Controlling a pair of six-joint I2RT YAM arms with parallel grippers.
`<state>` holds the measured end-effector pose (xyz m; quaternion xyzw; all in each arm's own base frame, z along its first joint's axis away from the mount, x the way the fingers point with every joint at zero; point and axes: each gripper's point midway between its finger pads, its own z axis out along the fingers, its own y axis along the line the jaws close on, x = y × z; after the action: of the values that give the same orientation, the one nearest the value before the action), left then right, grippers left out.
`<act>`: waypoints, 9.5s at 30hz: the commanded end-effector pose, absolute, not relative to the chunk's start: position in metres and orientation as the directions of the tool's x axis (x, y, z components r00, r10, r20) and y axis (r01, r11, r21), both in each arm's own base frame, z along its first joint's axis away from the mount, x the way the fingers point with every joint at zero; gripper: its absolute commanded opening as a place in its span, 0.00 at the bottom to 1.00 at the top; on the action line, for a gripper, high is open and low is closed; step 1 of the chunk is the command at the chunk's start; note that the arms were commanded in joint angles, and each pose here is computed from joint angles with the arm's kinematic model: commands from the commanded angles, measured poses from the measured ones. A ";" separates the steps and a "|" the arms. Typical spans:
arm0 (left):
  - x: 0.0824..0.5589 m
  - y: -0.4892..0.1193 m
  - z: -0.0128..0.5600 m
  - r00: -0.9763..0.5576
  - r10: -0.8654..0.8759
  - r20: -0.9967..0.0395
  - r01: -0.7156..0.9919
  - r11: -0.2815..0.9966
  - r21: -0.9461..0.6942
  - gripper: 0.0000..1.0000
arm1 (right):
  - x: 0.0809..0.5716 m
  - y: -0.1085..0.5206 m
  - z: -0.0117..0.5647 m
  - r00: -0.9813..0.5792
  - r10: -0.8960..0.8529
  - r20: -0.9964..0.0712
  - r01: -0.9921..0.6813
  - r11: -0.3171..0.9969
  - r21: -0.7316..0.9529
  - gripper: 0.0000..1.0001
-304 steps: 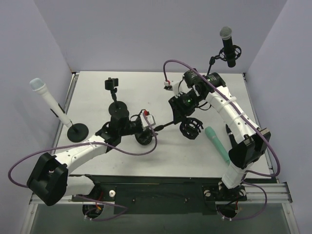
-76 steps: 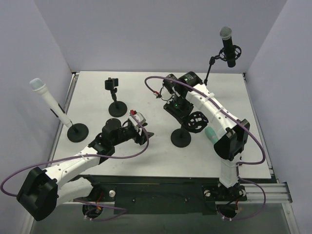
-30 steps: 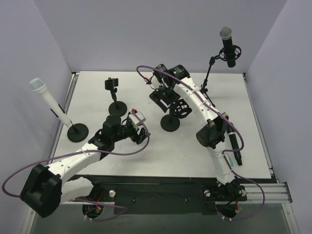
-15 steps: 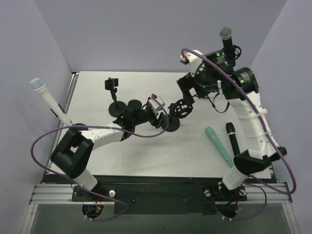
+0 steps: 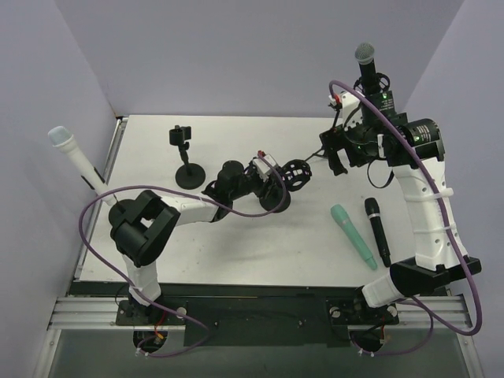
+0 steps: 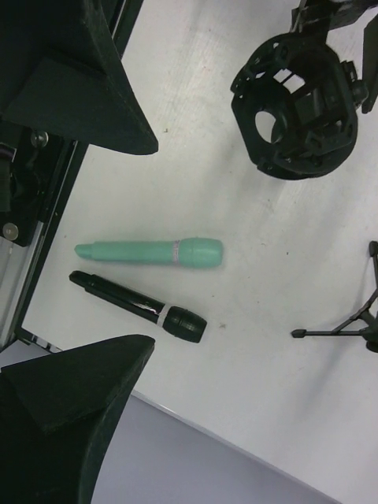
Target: Remove the microphone from the stand
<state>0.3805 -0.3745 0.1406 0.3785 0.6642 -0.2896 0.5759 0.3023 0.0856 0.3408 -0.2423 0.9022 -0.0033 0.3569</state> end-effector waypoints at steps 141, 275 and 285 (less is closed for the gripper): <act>0.297 -0.372 0.356 0.223 -0.055 -0.973 0.802 0.578 0.151 0.69 | 0.287 0.237 0.404 0.128 -0.572 -0.810 -0.716 0.512 -0.475 0.13; 0.292 -0.351 0.550 0.365 -0.303 -0.880 0.829 0.537 0.159 0.00 | 0.345 0.169 0.308 -0.755 0.265 -0.599 -0.274 0.703 0.656 0.56; 0.272 -0.332 0.595 0.388 -0.365 -0.846 0.839 0.519 0.161 0.00 | 0.340 0.161 0.295 -0.757 0.213 -0.618 -0.269 0.761 0.591 0.55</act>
<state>0.3101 -0.3724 0.4750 0.3379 0.5289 -0.3700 0.6850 0.3516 0.1692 0.3172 -0.0080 0.8460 0.3814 0.3725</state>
